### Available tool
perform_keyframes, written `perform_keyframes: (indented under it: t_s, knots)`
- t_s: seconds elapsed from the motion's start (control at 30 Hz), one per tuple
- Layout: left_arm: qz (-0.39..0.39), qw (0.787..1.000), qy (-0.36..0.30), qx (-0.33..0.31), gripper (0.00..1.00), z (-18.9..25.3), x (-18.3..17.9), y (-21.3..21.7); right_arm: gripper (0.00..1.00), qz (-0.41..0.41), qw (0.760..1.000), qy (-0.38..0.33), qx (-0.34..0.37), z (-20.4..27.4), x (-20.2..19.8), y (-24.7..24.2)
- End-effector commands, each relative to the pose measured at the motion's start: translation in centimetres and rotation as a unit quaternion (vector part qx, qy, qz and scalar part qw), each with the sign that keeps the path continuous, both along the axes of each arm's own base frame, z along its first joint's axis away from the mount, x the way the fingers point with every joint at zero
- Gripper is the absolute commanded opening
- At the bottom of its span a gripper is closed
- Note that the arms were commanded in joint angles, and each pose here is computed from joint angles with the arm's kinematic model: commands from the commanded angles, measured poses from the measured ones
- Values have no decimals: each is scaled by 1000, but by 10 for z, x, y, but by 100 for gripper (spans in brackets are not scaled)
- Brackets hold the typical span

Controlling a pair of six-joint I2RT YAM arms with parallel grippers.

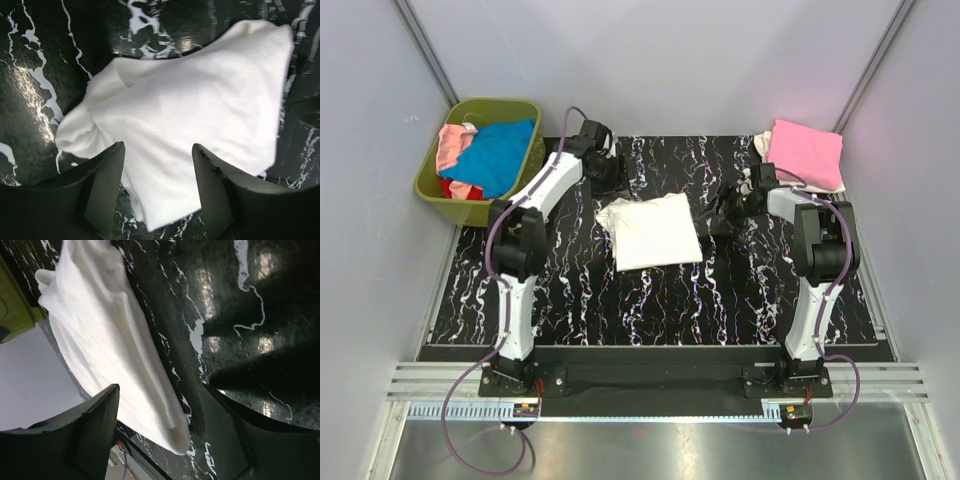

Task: Fold and stack the t-shirts
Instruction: Fold the tshirt

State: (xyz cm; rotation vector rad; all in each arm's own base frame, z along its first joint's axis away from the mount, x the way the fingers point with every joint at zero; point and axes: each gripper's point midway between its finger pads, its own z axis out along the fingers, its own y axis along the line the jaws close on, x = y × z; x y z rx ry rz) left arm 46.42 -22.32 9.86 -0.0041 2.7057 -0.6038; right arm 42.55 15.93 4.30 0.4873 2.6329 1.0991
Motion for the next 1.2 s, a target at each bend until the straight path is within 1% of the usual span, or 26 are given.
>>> perform_keyframes:
  t_s: [0.0,0.03,0.1,0.13,0.2,0.23,0.27,0.3,0.4,0.5,0.57,0.63,0.67,0.7,0.77,0.8,0.9,0.93,1.03,1.07,1.17]
  knots:
    - [-15,998,-67,-7,60,63,-16,-13,73,4,1000,-27,13,17,0,5]
    - [-16,999,-47,-4,59,47,-30,-12,73,4,1000,-28,13,17,0,5]
    - [-20,999,-38,-22,56,34,-40,-22,72,5,1000,-27,13,17,-3,5]
    - [-21,1000,-12,-19,55,13,-56,-20,73,5,1000,-28,13,17,-3,4]
    - [-22,999,-4,-33,54,-1,-62,-27,72,7,999,-29,12,18,-4,5]
    - [-21,999,18,-29,54,-19,-74,-24,72,6,1000,-28,12,17,-5,4]
    - [-20,999,17,-36,53,-25,-73,-26,72,9,1000,-28,11,17,-6,4]
    - [-22,999,34,-35,53,-37,-82,-24,72,8,1000,-28,10,18,-6,4]
    - [-35,998,57,-20,52,-61,-91,-18,71,8,1000,-27,9,17,-8,4]
    - [-38,996,82,22,48,-84,-100,6,70,4,1000,-19,-3,13,-13,2]
    - [-42,995,86,36,47,-88,-102,19,70,3,1000,-8,-28,7,-22,2]
    - [-39,994,90,54,45,-92,-101,33,68,12,999,-5,-38,8,-31,10]
    - [-50,992,97,68,45,-94,-104,39,67,13,999,-1,-51,6,-38,13]
    - [-48,991,89,89,44,-92,-97,45,66,29,998,5,-62,4,-49,28]
    - [-64,986,102,115,42,-99,-101,53,61,43,996,21,-77,0,-67,45]
    - [-66,985,103,119,41,-101,-98,55,60,73,994,20,-74,0,-81,69]
    - [-68,985,107,116,38,-99,-93,59,57,128,990,18,-50,7,-105,109]
    - [-66,985,108,114,38,-99,-92,60,56,129,990,18,-52,10,-107,111]
    - [-68,985,97,127,37,-89,-86,67,57,114,991,-5,-71,24,-104,102]
    - [-71,981,98,149,37,-88,-88,75,58,122,989,-32,-81,35,-99,99]
    - [-75,976,89,183,37,-78,-82,86,68,152,983,-61,-86,55,-95,95]
